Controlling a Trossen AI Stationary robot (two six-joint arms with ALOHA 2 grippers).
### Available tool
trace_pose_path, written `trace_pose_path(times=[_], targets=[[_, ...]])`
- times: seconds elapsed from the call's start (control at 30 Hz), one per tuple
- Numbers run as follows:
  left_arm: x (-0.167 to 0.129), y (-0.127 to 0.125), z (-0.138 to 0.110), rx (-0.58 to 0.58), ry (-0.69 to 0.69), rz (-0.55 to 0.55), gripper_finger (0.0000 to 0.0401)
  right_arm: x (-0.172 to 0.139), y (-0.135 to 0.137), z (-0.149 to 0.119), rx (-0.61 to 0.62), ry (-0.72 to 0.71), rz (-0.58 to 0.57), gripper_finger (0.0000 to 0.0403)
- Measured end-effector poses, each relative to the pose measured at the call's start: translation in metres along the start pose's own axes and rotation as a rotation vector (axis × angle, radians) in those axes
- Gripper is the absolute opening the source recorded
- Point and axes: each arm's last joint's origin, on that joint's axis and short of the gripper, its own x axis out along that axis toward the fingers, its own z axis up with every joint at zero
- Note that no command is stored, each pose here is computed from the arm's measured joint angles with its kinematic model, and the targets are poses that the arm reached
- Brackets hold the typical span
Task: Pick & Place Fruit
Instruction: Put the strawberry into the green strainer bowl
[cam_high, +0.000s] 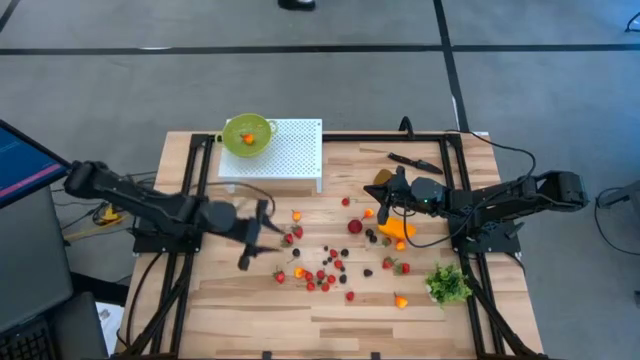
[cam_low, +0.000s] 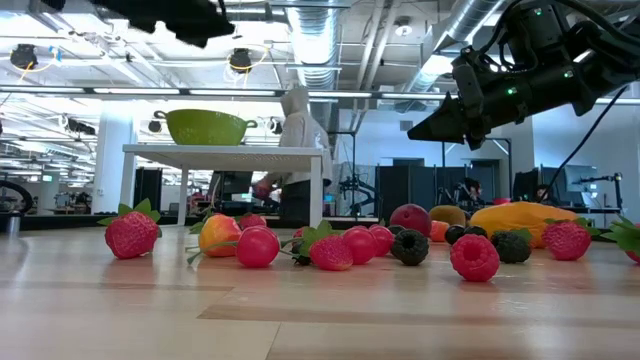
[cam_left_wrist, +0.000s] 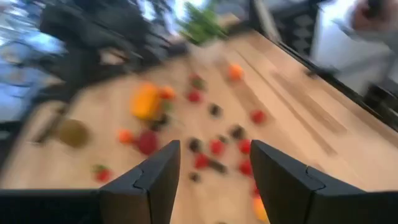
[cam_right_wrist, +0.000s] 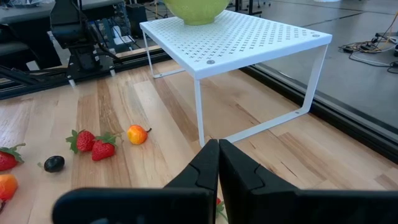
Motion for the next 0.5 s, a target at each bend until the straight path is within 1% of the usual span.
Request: trace_pose_path(times=[0.1, 0.2, 0.33, 0.5], targets=[[0.014, -0.014, -0.008, 0.024, 0.058, -0.073, 0.0187, 0.000, 0.000, 0.000, 0.000, 0.000, 0.000, 0.0006], [0.026, -0.024, -0.016, 0.048, 0.114, -0.115, 0.0187, 0.000, 0.000, 0.000, 0.000, 0.000, 0.001, 0.0006], [0.039, -0.033, -0.026, 0.066, 0.181, -0.146, 0.0186, 0.000, 0.000, 0.000, 0.000, 0.000, 0.000, 0.0006], [0.051, -0.038, -0.037, 0.075, 0.244, -0.161, 0.0186, 0.000, 0.000, 0.000, 0.000, 0.000, 0.000, 0.0006]])
